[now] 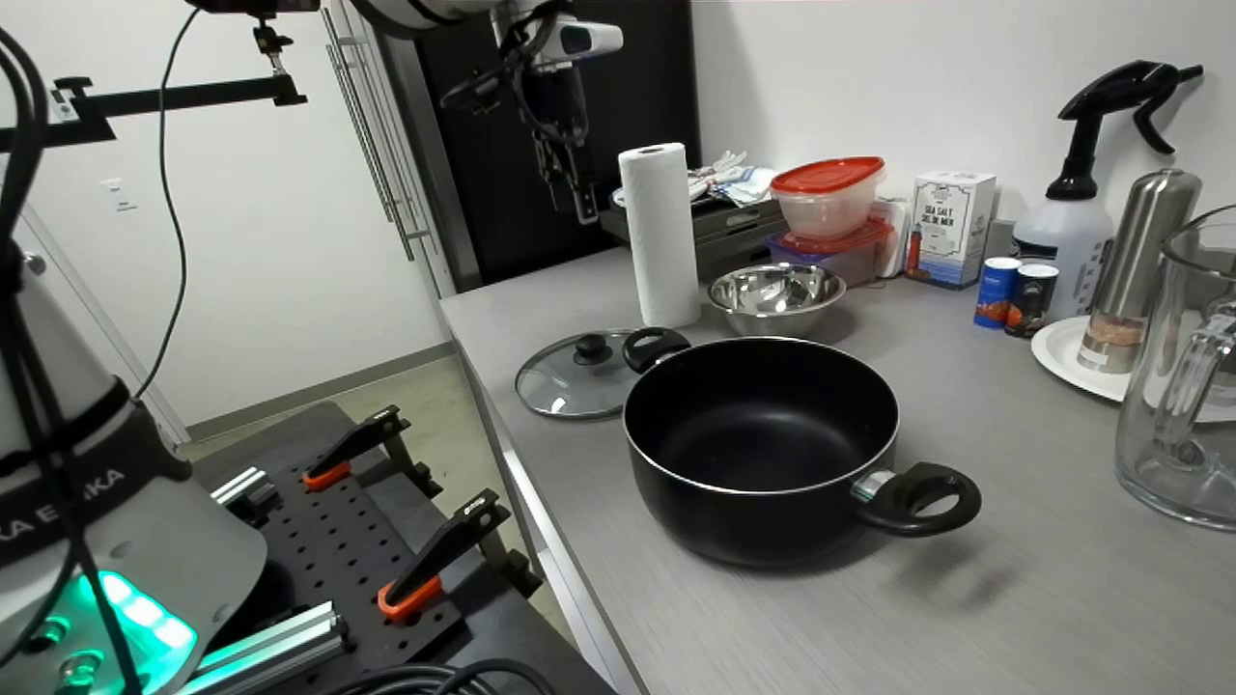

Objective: Put the lid on the pot

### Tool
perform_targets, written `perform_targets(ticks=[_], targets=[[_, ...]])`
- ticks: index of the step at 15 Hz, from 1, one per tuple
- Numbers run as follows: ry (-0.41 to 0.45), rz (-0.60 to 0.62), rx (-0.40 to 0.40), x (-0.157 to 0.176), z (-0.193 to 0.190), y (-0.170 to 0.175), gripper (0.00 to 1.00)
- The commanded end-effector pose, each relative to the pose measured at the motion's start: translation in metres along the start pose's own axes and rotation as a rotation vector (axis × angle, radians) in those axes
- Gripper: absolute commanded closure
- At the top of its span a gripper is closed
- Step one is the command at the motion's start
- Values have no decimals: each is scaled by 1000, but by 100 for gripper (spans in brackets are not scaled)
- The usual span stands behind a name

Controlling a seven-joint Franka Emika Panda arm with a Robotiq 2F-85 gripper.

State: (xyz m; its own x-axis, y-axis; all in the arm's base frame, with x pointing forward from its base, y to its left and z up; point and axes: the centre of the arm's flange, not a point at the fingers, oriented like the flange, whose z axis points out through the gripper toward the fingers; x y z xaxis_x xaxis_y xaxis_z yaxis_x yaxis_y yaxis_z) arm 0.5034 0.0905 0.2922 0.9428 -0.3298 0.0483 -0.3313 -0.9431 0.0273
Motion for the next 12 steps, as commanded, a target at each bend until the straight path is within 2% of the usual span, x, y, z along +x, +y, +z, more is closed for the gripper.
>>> perform_targets(ticks=[1,7,12], targets=[[-1,12,-5,23,32,-20,0],[-40,20,-27,41,85,-31,0],[-81,11,-53,41,129,-35,0]])
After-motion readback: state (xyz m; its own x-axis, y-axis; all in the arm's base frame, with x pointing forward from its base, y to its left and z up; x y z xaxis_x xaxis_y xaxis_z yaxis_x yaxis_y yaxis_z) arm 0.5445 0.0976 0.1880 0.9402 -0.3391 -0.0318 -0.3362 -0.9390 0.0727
